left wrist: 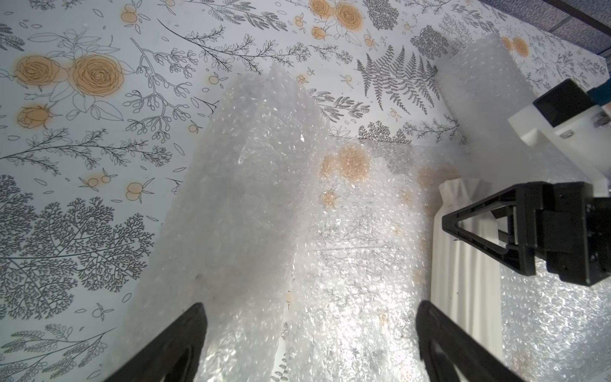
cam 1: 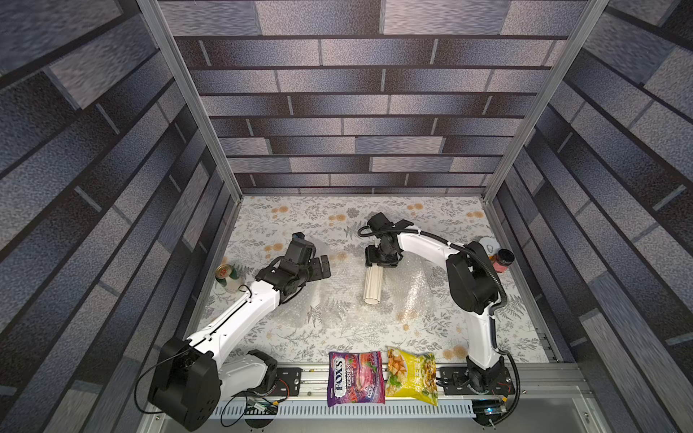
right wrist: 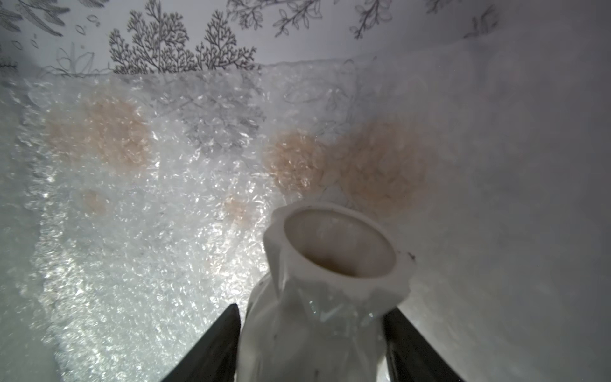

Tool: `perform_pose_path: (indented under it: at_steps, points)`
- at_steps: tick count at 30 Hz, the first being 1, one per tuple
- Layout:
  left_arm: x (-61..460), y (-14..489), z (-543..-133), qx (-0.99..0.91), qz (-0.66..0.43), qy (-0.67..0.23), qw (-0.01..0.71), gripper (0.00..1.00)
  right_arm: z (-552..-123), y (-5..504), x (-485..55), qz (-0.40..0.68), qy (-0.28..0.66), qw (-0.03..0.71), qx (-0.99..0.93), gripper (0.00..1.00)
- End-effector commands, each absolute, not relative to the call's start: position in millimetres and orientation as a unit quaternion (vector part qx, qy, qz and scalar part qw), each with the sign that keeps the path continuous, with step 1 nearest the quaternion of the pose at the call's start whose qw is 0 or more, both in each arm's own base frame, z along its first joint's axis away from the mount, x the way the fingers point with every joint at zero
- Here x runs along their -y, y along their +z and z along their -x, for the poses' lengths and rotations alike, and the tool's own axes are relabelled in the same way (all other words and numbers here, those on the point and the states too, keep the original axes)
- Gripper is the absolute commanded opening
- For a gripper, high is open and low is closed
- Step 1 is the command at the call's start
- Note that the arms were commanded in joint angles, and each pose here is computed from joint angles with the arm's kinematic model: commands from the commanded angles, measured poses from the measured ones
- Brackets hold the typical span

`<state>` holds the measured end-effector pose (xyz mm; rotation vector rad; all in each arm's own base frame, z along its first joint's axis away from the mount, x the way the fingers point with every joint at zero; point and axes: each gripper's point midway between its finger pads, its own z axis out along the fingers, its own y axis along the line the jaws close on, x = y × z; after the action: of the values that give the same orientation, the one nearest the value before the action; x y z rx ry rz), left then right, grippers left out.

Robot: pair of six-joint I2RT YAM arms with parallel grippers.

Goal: Unwrap the vase from the bubble wrap
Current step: Pick up the vase from the bubble wrap.

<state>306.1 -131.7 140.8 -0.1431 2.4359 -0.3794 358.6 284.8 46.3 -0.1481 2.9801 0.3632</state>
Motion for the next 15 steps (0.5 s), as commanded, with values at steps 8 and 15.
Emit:
perform_pose_path:
  at_steps: [8,15]
  points:
    - [137,137,-313,-0.932,0.049,-0.152,0.325,1.0,-365,31,-283,0.062,0.1,0.047,-0.992,0.65]
    - [139,138,-316,-0.932,0.046,-0.153,0.325,1.0,-370,53,-283,0.072,0.107,0.077,-0.989,0.53]
